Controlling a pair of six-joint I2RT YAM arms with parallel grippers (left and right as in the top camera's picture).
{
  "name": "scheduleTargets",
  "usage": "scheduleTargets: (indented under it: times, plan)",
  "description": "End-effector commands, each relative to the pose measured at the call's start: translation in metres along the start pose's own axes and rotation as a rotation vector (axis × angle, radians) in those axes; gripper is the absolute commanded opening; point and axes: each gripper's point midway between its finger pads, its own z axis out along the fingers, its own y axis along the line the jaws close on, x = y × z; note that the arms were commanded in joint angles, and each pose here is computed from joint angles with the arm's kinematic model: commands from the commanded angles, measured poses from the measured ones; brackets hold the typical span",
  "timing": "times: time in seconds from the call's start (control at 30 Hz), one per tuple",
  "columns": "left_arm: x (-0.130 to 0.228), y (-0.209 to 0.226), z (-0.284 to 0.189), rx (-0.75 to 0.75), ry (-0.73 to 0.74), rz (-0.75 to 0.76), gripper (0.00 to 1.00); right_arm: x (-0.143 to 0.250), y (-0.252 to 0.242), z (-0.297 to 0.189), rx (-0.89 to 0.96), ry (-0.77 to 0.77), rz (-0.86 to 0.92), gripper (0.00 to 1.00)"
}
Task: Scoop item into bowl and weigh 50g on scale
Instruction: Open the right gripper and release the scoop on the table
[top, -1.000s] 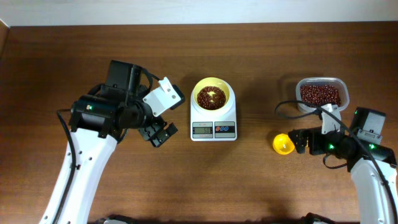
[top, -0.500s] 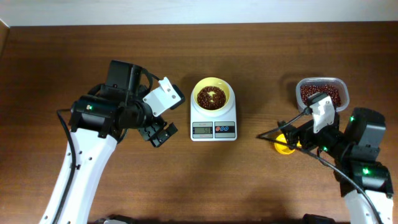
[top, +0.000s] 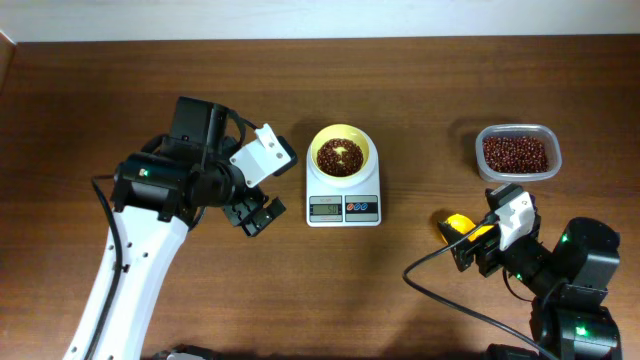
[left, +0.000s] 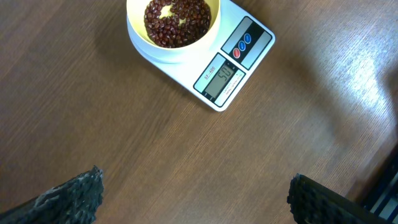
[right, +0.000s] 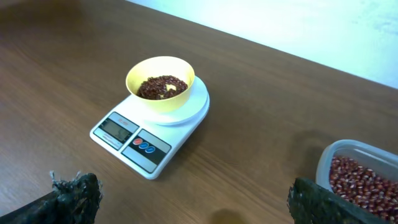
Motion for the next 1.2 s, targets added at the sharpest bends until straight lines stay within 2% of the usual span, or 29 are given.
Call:
scheduleTargets:
  times: [0.0,0.2,0.47,0.93,1.0,1.07,1.17]
  plan:
    - [0.000,-0.001,-0.001,-0.001,-0.002,0.010,0.99,-0.001,0.008,0.000,-0.038,-0.013,0.056,0.99]
    - [0.000,-0.001,-0.001,-0.001,-0.002,0.010,0.99,-0.007,0.017,-0.007,-0.035,-0.051,0.051,0.99]
    - [0.000,-0.001,-0.001,-0.001,-0.002,0.010,0.99,0.015,0.037,-0.009,-0.040,-0.093,-0.016,0.99]
    - [0.000,-0.001,-0.001,-0.001,-0.002,0.010,0.99,-0.002,0.038,-0.013,-0.032,-0.165,-0.054,0.99]
    - [0.000,-0.001,-0.001,-0.001,-0.002,0.010,0.99,-0.001,0.034,-0.016,0.014,-0.174,-0.033,0.99]
    - [0.000,-0.001,-0.001,-0.001,-0.002,0.010,0.99,0.002,0.018,-0.021,0.118,-0.188,0.102,0.99]
    - [0.000,-0.001,-0.001,-0.001,-0.002,0.010,0.99,0.000,0.011,-0.023,0.170,-0.278,0.055,0.99]
